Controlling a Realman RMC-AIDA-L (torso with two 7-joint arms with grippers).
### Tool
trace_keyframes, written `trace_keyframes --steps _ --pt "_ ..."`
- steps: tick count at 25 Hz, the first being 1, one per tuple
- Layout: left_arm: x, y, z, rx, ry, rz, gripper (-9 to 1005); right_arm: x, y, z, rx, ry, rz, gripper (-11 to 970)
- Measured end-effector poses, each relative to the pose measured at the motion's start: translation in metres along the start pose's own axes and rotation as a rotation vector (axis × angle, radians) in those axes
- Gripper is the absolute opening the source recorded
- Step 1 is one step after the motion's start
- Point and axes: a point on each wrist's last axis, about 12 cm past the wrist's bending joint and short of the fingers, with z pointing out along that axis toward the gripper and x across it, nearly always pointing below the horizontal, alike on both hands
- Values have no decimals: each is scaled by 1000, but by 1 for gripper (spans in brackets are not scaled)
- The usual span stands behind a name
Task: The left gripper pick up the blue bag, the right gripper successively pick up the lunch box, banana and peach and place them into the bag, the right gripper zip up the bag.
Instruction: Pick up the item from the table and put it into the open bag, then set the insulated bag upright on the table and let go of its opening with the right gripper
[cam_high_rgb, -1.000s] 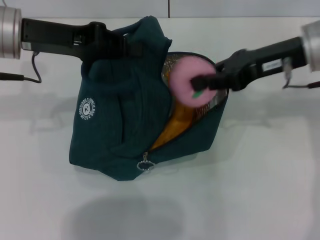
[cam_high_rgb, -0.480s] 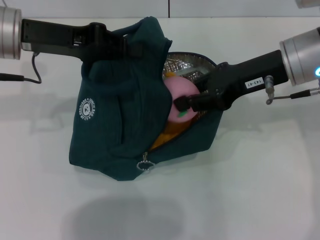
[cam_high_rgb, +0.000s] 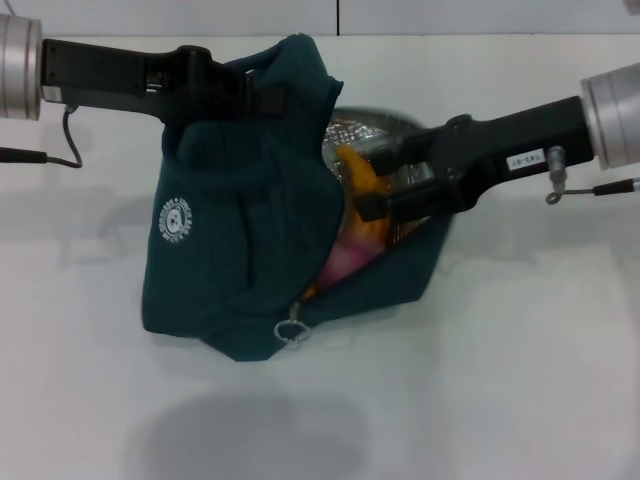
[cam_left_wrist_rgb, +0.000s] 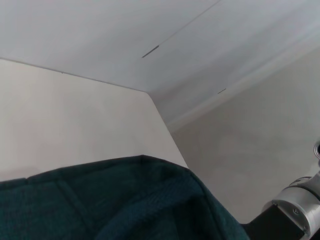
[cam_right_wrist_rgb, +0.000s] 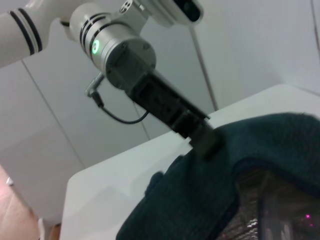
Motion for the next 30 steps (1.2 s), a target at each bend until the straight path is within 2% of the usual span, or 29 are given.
trace_keyframes --steps 5,8,10,13,17,21,24,30 --pt "0 0 0 -1 0 -1 36 2 -1 -8 16 -39 3 748" --pt "2 1 -1 -2 -1 -4 36 6 0 -25 40 -102 21 868" --pt "2 1 -1 -3 -1 -6 36 13 2 -45 81 -156 68 867" --pt "3 2 -2 -3 -3 -8 35 31 2 -71 147 -222 192 865" --pt "3 2 -2 -3 -3 -9 35 68 4 -96 208 -289 387 863" --pt "3 2 -2 -2 -2 -8 35 98 4 -95 205 -300 531 860" --pt "3 1 -1 4 -5 -8 35 120 1 -81 173 -309 645 859" --pt "3 1 -1 6 -5 -9 35 125 -5 -56 129 -319 683 841"
